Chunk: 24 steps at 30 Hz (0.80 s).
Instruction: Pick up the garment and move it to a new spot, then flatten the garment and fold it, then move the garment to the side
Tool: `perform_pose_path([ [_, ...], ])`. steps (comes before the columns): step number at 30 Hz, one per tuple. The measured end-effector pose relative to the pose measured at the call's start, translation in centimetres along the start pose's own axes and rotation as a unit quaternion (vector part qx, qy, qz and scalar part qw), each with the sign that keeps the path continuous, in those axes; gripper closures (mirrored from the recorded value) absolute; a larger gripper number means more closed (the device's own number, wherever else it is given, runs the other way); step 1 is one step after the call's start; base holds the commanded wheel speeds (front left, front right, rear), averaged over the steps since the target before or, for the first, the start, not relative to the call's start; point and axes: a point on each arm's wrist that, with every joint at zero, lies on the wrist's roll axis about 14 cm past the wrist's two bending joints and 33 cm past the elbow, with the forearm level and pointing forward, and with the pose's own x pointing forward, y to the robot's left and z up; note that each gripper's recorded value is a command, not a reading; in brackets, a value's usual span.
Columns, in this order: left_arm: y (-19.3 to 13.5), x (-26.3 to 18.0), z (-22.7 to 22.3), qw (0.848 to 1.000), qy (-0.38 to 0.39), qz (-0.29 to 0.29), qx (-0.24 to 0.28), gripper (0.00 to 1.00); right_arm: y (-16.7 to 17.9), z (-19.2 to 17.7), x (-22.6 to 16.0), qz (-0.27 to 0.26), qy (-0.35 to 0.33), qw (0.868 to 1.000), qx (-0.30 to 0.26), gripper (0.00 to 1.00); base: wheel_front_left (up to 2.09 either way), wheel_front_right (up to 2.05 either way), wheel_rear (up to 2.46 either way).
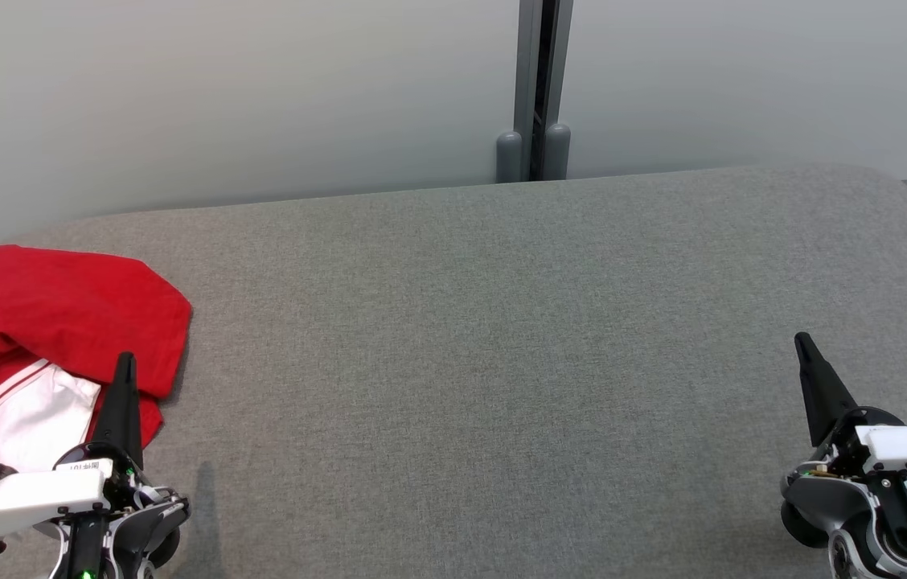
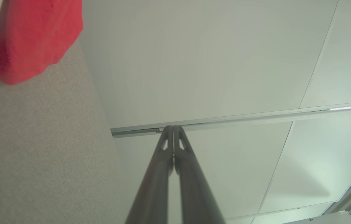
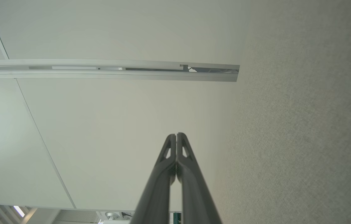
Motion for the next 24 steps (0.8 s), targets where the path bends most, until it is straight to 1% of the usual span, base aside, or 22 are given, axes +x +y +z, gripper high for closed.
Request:
perform_pose_path([
  [23, 0.0, 0.0, 0.0, 1.0, 0.0, 0.0, 0.0, 1.0, 0.0, 0.0, 0.0, 0.0, 0.0, 1.0, 0.0, 1.0, 0.0, 0.0, 0.0],
  [24, 0.06, -0.02, 0.0, 1.0, 0.0, 0.001, 0.0, 0.0, -0.06, 0.0, -0.02, -0.001, 0.0, 1.0, 0.0, 0.0, 0.0, 0.0, 0.0],
])
